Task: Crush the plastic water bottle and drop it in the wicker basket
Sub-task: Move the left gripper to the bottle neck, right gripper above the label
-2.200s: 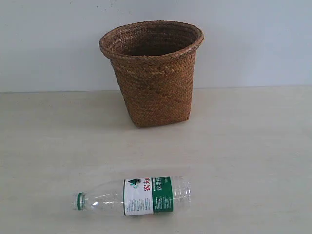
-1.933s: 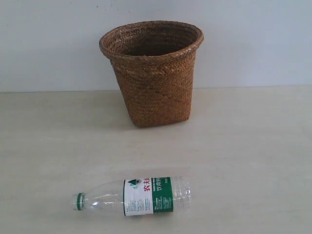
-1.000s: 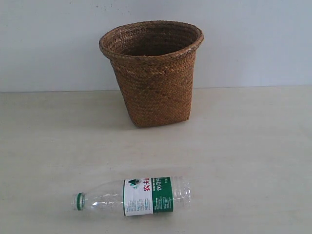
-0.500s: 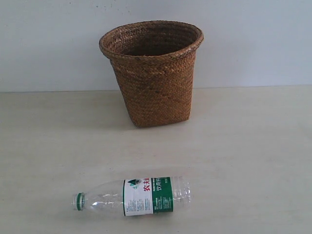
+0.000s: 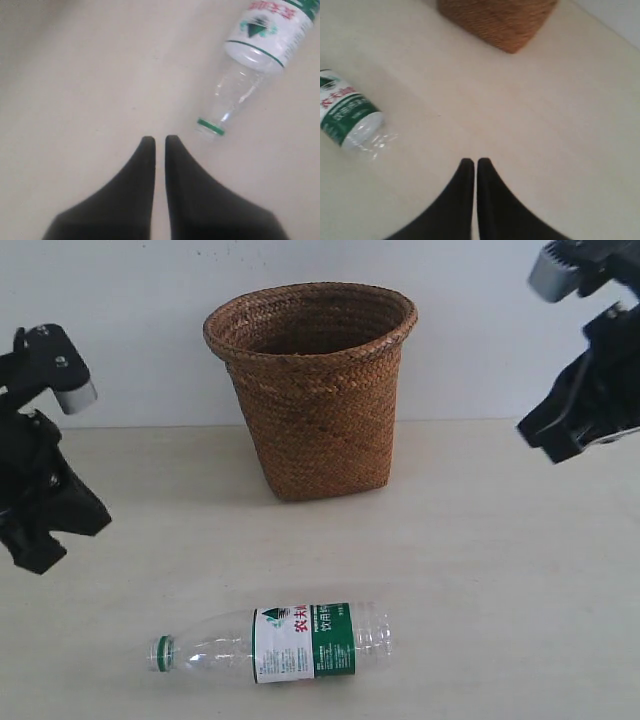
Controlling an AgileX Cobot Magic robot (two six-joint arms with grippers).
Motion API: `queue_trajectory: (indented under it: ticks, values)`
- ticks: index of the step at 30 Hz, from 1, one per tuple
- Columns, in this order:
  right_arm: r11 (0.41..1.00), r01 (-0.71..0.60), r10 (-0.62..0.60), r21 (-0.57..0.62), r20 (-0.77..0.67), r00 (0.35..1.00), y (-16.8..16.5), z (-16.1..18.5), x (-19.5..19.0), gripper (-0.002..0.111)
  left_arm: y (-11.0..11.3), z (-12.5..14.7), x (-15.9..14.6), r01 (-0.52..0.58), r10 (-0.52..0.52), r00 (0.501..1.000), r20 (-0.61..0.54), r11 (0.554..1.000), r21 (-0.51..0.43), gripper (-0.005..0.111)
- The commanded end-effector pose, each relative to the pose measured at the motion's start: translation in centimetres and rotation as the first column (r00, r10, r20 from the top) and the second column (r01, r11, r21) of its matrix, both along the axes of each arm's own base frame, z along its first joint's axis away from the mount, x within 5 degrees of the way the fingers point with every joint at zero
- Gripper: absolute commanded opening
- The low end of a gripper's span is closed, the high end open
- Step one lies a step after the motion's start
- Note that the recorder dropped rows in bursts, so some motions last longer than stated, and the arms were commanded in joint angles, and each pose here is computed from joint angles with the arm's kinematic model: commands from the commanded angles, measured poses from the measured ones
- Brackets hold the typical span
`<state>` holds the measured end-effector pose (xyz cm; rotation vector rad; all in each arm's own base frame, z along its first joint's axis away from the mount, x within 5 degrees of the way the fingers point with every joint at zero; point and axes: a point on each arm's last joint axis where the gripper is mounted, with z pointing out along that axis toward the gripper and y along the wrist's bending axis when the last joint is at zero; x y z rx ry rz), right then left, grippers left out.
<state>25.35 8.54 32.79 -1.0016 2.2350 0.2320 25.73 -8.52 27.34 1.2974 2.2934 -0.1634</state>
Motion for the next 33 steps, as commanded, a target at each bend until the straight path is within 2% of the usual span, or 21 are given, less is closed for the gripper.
queue_trajectory:
  ticks: [1, 3, 6, 10, 14, 16, 20, 27, 33]
  values:
    - [0.988, -0.155, 0.153, -0.025, -0.073, 0.986, 3.1, -1.5, 0.5, 0.0, -0.6, -0.6, -0.2, 0.183, -0.182, 0.983, -0.035, 0.983, 0.024, 0.004]
    - [0.979, -0.201, 0.197, -0.031, -0.102, 0.975, 4.4, -2.4, 0.6, 0.0, -0.6, -1.2, -0.4, 0.245, -0.243, 0.969, -0.042, 0.969, 0.041, 0.004]
    - [0.964, -0.264, 0.257, -0.023, -0.163, 0.953, 6.4, -3.9, 0.7, 0.0, -1.0, -2.0, -0.6, 0.315, -0.314, 0.948, -0.045, 0.949, 0.02, 0.007]
    - [0.95, -0.31, 0.309, 0.027, -0.212, 0.927, 8.1, -5.5, 0.9, 0.0, -1.5, -3.6, -0.8, 0.427, -0.427, 0.903, -0.042, 0.904, -0.009, 0.035]
    - [0.944, -0.319, 0.329, 0.081, -0.232, 0.915, 8.9, -6.5, 1.4, 0.0, -1.6, -6.3, -1.1, 0.557, -0.556, 0.83, -0.047, 0.831, 0.005, 0.064]
    - [0.946, -0.316, 0.326, 0.079, -0.241, 0.914, 9.0, -6.9, 1.6, 0.0, -1.7, -7.4, -0.7, 0.517, -0.517, 0.855, -0.038, 0.856, 0.0, 0.065]
    - [0.948, -0.303, 0.319, 0.098, -0.254, 0.913, 9.2, -7.3, 1.8, 0.0, -1.8, -9.7, 0.0, 0.513, -0.512, 0.853, -0.102, 0.858, -0.018, 0.065]
    - [0.95, -0.295, 0.31, 0.098, -0.24, 0.92, 9.2, -7.3, 2.0, 0.0, -3.7, -12.7, 0.8, 0.525, -0.519, 0.848, -0.108, 0.85, 0.037, 0.064]
    - [0.951, -0.293, 0.309, 0.099, -0.243, 0.919, 9.2, -7.4, 1.9, 0.0, -3.8, -14.7, 1.2, 0.513, -0.503, 0.853, -0.141, 0.857, 0.046, 0.064]
